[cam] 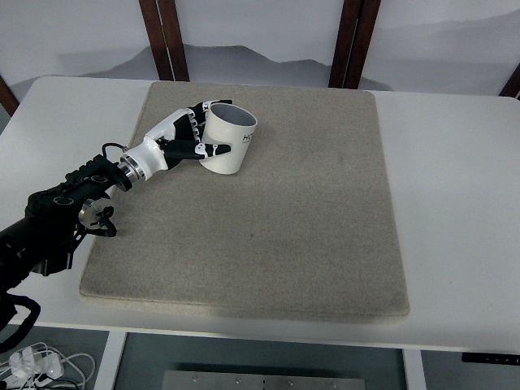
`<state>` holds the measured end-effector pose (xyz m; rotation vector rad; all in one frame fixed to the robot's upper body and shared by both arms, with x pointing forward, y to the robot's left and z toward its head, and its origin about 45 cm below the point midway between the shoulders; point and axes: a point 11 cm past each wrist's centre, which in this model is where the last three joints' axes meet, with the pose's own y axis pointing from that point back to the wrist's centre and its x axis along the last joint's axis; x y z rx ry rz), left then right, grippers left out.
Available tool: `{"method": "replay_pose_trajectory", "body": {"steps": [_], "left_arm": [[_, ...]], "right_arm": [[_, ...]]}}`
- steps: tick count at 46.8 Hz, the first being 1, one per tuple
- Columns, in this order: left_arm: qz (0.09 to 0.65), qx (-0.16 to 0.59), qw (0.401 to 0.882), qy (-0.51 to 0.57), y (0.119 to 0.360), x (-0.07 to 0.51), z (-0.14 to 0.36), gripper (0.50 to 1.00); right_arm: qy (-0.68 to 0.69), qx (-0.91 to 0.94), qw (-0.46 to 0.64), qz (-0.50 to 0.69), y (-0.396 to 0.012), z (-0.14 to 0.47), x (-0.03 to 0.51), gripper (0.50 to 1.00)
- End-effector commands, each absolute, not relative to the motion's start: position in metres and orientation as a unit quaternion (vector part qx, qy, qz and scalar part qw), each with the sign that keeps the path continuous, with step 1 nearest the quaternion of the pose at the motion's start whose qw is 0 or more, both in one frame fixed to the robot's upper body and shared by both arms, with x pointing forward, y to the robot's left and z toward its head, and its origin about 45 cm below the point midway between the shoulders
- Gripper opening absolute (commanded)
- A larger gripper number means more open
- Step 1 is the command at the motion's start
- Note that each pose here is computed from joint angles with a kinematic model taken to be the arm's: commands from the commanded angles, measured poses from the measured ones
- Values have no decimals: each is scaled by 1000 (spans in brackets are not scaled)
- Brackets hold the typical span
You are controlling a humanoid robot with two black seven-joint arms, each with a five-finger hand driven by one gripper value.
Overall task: Flip white cup upright
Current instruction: 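Lower the cup onto the mat with the left hand, base down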
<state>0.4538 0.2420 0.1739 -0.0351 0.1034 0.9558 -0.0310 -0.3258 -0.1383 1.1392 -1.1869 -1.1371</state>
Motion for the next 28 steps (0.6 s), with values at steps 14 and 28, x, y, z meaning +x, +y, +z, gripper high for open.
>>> {"method": "replay_pose_trajectory", "body": {"steps": [14, 28], "left_arm": [[459, -17, 887, 43, 245, 457, 180, 996], [455, -16, 889, 39, 245, 458, 184, 1000]], "right_arm": [[-499, 479, 540, -478, -326, -138, -31, 952], [-499, 479, 540, -478, -326, -138, -31, 952]]}}
